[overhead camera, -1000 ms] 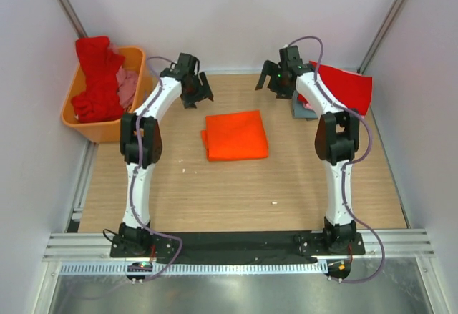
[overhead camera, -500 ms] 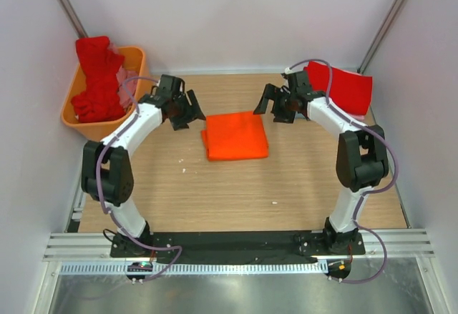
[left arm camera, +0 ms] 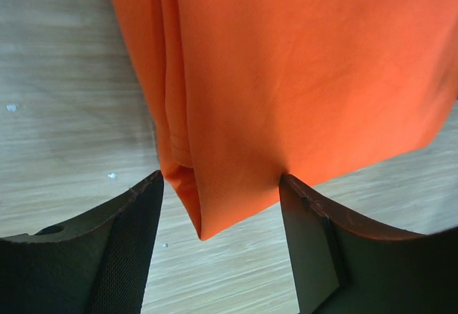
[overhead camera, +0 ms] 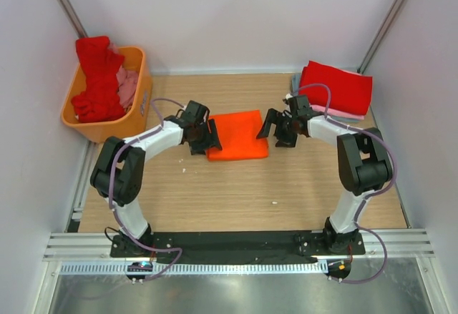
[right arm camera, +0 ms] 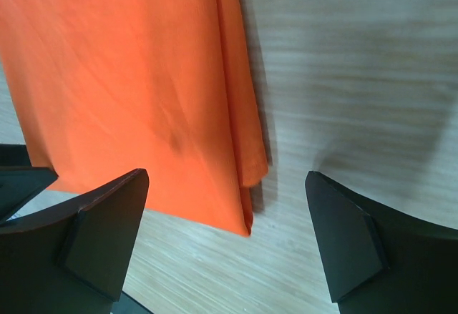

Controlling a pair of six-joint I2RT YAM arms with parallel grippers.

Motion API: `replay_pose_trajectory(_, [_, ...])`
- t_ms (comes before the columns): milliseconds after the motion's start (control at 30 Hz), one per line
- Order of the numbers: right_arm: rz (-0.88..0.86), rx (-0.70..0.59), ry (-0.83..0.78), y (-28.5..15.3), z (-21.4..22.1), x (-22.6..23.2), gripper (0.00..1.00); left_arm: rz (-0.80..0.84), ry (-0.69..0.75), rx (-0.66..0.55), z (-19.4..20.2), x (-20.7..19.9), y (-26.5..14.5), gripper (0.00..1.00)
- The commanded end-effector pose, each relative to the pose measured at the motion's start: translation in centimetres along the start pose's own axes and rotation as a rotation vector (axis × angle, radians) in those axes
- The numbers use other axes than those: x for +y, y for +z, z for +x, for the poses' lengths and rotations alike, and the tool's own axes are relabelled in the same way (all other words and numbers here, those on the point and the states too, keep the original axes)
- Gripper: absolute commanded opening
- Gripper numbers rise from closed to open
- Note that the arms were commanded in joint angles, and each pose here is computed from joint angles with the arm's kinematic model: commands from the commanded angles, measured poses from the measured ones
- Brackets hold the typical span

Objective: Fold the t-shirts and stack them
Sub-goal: Fold the tshirt

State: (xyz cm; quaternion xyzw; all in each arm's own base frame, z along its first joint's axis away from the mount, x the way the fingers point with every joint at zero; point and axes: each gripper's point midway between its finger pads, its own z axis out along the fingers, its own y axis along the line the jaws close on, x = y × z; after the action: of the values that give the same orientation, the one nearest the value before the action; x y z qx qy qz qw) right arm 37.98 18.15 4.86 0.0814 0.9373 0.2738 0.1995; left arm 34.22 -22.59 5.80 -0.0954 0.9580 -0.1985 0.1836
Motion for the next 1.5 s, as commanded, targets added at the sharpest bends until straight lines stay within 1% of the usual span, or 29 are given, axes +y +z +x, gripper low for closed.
replay_pose_trajectory(0, [-0.070, -0.104, -0.050, -2.6, -1.7, 2.2, 0.98, -0.059, -0.018, -0.074, -0.1, 0.5, -0.5, 0.66])
replay_pose_trajectory(33, [-0.069, -0.104, -0.051, -2.7, -1.5, 2.2, 0.97, -0.082, -0.021, -0.064, 0.6, 0.7, -0.2, 0.66])
replay_pose_trajectory(133, [-0.062, -0.100, -0.046, -2.9, -0.6, 1.7, 0.98, -0.151, -0.021, -0.074, 1.3, 1.7, 0.5, 0.50])
replay_pose_trajectory(167, [-0.057, -0.098, -0.044, -2.9, -0.4, 1.5, 0.98, -0.177, -0.022, -0.078, 1.7, 2.2, 0.8, 0.21])
replay_pose_trajectory(233, [-0.050, -0.097, -0.041, -2.9, 0.2, 1.1, 0.98, -0.190, -0.008, -0.085, 2.1, 2.3, 1.3, 0.00])
replay_pose_trajectory(367, [-0.031, -0.111, -0.023, -3.3, 1.5, 0.1, 0.98, -0.240, 0.086, -0.150, 3.1, 2.3, 1.1, 0.00])
replay_pose_trajectory(400, [-0.020, -0.100, 0.002, -3.3, 2.4, -0.5, 0.98, -0.290, 0.116, -0.242, 2.0, 2.7, -0.5, 0.00])
replay_pose_trajectory(433, [-0.044, -0.138, 0.001, -4.0, 2.0, 0.0, 0.98, -0.305, 0.159, -0.278, 2.7, 2.3, -1.2, 0.00])
replay_pose_trajectory(467, [-0.059, -0.145, 0.006, -4.2, 2.3, 0.2, 0.98, -0.341, 0.179, -0.300, 3.4, 3.4, -1.9, 0.00])
replay_pose_trajectory(533, [-0.111, -0.172, 0.030, -4.9, 2.7, 0.9, 1.00, -0.359, 0.181, -0.391, 3.2, 3.8, -4.0, 0.00])
replay_pose_trajectory(567, [-0.132, -0.176, 0.037, -5.0, 2.8, 1.3, 1.00, -0.392, 0.183, -0.382, 4.3, 5.7, -4.1, 0.00])
replay_pose_trajectory(633, [-0.184, -0.186, 0.055, -4.9, 2.9, 1.9, 1.00, -0.370, 0.149, -0.420, 4.5, 6.4, -5.0, 0.00])
replay_pose_trajectory(667, [-0.198, -0.175, 0.061, -4.7, 3.1, 2.1, 1.00, -0.385, 0.150, -0.397, 5.7, 7.8, -4.6, 0.08])
replay_pose_trajectory(700, [-0.205, -0.174, 0.063, -4.5, 3.0, 2.2, 1.00, -0.361, 0.141, -0.396, 5.9, 7.8, -4.5, 0.24])
replay_pose_trajectory(733, [-0.226, -0.156, 0.072, -3.7, 2.9, 2.3, 1.00, -0.326, 0.125, -0.361, 7.0, 7.9, -4.4, 0.67])
replay_pose_trajectory(767, [-0.249, -0.165, 0.068, -3.4, 2.3, 2.8, 1.00, -0.318, 0.123, -0.345, 7.4, 8.0, -4.4, 0.74])
replay_pose_trajectory(833, [-0.262, -0.144, 0.073, -2.7, 2.2, 3.0, 1.00, -0.309, 0.118, -0.324, 7.8, 7.8, -4.7, 0.83])
replay_pose_trajectory(900, [-0.262, -0.107, 0.078, -1.5, 2.1, 3.1, 1.00, -0.335, 0.115, -0.309, 8.1, 8.4, -5.5, 0.86])
replay_pose_trajectory(1033, [-0.237, -0.068, 0.053, 0.1, 2.7, 3.6, 1.00, -0.334, 0.075, -0.389, 6.5, 8.6, -9.0, 0.86])
replay_pose_trajectory(1100, [-0.227, -0.051, 0.028, 0.8, 3.2, 4.2, 1.00, -0.289, 0.017, -0.437, 4.9, 8.8, -10.5, 0.78])
replay_pose_trajectory(1133, [-0.227, -0.049, 0.028, 1.0, 3.3, 4.4, 1.00, -0.281, 0.022, -0.438, 4.7, 9.2, -10.6, 0.63])
replay_pose_trajectory(1167, [-0.229, -0.045, 0.026, 1.2, 3.5, 4.6, 1.00, -0.218, 0.006, -0.432, 4.2, 8.4, -10.4, 0.58])
replay_pose_trajectory(1233, [-0.228, -0.034, 0.025, 1.7, 4.0, 4.7, 1.00, -0.198, -0.022, -0.419, 3.4, 9.0, -9.9, 0.48])
replay_pose_trajectory(1267, [-0.230, -0.030, 0.023, 1.8, 4.3, 4.9, 1.00, -0.165, -0.009, -0.431, 2.6, 8.4, -9.7, 0.47])
replay_pose_trajectory(1300, [-0.234, -0.032, 0.023, 1.8, 4.3, 5.1, 1.00, -0.148, -0.008, -0.392, 2.8, 8.1, -8.8, 0.44])
replay_pose_trajectory(1333, [-0.234, -0.027, 0.022, 2.0, 4.5, 5.1, 0.99, -0.127, -0.002, -0.380, 2.7, 7.7, -8.5, 0.28])
replay_pose_trajectory(1400, [-0.233, -0.023, 0.022, 2.1, 4.7, 5.1, 0.99, -0.042, 0.019, -0.358, 2.5, 5.7, -7.7, 0.09])
replay_pose_trajectory(1433, [-0.234, -0.023, 0.020, 2.0, 4.7, 5.2, 0.98, 0.013, 0.023, -0.312, 3.2, 4.7, -7.1, 0.00])
replay_pose_trajectory(1467, [-0.230, -0.021, 0.019, 2.0, 4.8, 5.1, 0.98, 0.064, 0.024, -0.320, 2.9, 3.7, -7.1, 0.00])
